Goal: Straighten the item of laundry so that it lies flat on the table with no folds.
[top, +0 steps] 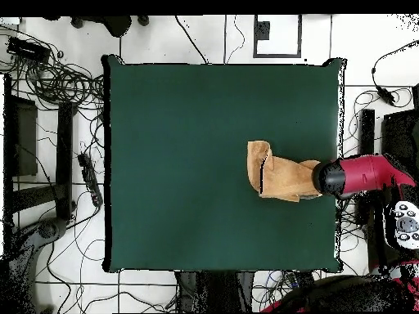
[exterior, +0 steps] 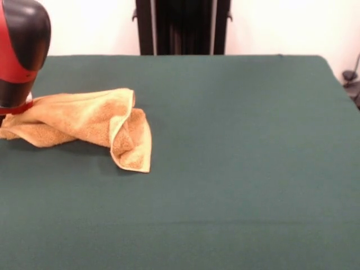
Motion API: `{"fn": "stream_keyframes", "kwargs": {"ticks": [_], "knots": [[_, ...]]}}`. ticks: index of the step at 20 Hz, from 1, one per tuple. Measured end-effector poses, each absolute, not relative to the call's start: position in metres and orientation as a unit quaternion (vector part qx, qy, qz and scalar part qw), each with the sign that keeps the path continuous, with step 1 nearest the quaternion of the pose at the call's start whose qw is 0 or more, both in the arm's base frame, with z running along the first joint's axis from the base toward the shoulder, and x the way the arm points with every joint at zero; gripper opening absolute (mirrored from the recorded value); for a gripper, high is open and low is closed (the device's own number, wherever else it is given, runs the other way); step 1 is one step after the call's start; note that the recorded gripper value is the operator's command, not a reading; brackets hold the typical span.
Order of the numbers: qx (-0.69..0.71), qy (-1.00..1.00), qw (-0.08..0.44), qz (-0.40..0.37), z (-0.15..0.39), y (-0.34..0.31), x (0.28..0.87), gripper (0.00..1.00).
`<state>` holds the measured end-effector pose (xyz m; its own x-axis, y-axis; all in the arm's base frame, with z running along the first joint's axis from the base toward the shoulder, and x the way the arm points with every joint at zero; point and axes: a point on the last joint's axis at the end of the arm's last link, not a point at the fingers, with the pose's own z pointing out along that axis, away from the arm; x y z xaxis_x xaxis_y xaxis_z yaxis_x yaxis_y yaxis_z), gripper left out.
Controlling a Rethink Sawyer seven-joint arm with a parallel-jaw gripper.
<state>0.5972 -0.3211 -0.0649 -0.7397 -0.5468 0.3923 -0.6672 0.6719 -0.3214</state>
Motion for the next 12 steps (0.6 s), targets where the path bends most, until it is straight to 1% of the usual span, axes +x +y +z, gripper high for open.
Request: {"fn": "stream_keyframes", "kwargs": {"ticks": [6, 12], "knots": [[0.324, -0.914, 0.132, 0.204, -0.054, -0.31, 0.586, 0.0], [0.286, -0.938, 0.114, 0.159, -0.023, -0.299, 0.571, 0.0]]}}
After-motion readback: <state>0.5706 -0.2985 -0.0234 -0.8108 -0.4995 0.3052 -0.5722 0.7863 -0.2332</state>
